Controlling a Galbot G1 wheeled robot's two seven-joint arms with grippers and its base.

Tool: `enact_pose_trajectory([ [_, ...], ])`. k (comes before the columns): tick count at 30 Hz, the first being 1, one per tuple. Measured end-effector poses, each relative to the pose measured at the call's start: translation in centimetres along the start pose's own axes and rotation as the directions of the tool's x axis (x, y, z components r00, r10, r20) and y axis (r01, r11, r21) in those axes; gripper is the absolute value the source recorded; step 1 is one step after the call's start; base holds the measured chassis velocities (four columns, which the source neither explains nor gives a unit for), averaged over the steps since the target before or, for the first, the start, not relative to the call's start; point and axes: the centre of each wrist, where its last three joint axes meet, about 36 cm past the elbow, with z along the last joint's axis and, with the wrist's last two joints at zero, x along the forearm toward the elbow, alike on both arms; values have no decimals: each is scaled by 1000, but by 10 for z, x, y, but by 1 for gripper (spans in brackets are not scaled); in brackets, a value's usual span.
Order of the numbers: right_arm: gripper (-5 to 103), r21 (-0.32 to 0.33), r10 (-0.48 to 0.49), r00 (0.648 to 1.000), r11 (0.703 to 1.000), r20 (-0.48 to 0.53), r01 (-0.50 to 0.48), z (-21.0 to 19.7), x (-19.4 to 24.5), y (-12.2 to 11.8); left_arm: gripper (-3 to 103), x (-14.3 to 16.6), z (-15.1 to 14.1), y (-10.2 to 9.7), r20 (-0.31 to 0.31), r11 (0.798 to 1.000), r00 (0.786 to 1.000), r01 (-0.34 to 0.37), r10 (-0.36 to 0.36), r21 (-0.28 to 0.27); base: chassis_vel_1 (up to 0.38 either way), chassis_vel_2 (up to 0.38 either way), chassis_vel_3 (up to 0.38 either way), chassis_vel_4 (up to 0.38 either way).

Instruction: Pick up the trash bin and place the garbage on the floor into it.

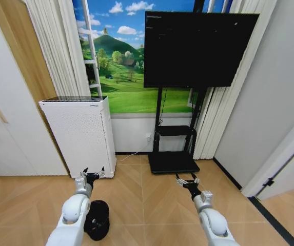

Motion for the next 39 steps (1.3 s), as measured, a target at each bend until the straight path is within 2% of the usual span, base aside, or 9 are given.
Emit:
enact_pose_trajectory([
  [8,100,0,-1,1000,1000,0,1,-1,0,0,100,1,1,0,-7,1000,1000,17,-17,8,154,-137,-149,158],
  [39,100,0,7,1000,1000,-1,-7,0,1,-1,100,-5,-1,-1,-6,1000,1000,3,-3,5,213,-212,-217,216],
])
